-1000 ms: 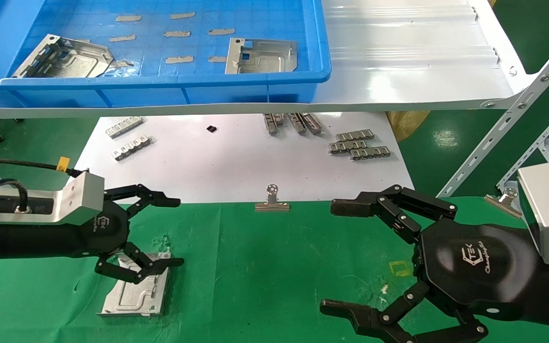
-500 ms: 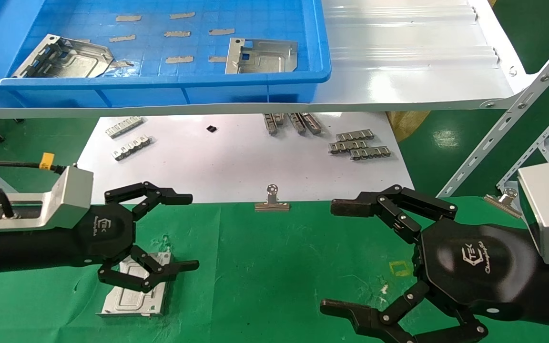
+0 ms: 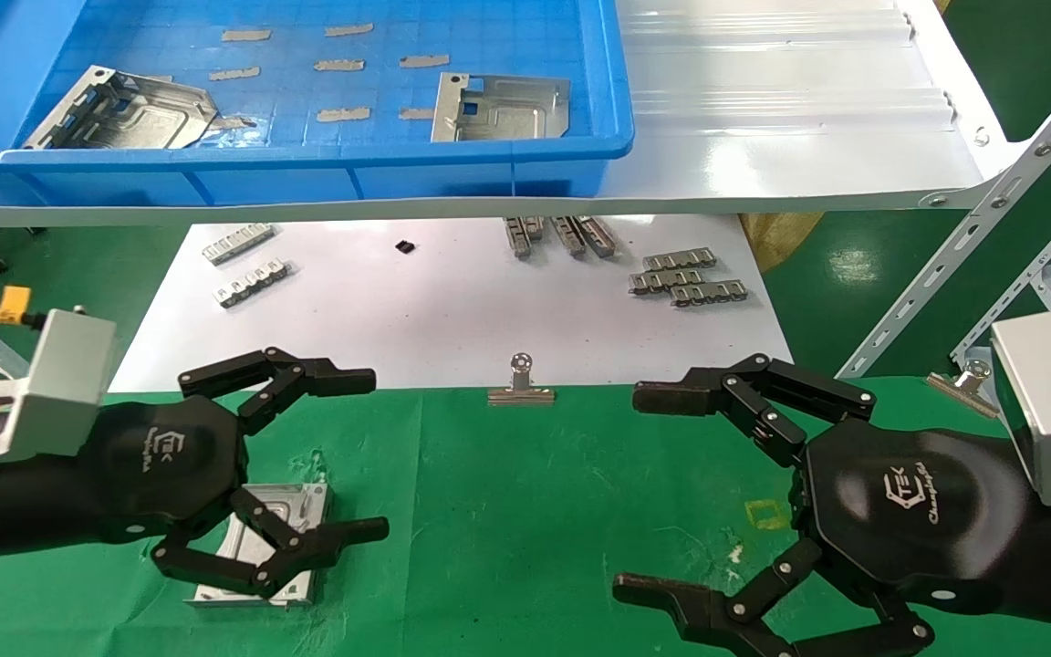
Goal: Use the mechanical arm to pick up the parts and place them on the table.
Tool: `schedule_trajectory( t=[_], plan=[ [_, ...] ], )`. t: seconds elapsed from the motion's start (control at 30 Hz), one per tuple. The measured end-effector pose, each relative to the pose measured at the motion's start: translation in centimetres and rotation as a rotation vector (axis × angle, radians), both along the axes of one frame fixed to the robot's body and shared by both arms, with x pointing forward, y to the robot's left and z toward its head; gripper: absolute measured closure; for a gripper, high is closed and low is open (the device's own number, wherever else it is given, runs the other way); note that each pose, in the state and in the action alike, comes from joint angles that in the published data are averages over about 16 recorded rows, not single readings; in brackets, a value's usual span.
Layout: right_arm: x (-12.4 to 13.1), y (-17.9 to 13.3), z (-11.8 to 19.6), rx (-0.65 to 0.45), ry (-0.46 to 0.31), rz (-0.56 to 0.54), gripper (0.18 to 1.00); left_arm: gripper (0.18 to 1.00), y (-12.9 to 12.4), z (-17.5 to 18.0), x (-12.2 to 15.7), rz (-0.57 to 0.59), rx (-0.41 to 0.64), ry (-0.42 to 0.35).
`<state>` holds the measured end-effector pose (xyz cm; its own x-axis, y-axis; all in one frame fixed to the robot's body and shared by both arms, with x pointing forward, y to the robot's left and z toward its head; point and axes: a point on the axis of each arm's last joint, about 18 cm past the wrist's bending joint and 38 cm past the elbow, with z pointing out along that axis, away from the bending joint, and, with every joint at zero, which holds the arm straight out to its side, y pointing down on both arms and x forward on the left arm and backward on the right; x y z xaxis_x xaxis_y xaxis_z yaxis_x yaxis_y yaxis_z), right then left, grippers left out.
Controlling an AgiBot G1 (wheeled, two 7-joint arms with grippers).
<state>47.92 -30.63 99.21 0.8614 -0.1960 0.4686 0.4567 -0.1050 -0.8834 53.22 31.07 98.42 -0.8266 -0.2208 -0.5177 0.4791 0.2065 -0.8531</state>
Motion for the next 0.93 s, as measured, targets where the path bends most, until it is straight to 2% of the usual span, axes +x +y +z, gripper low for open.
schedule_trajectory(
  t=[0.53,0.93],
  plan=[
    [0.0,0.0,0.0,0.0,0.0,0.0,0.178,0.183,-1.0,0.8,-5.3,-0.082,-0.059,0.027],
    [0.0,0.0,0.0,0.0,0.0,0.0,0.178,0.183,-1.2,0.9,-6.5,-0.099,-0.065,0.028]
  ],
)
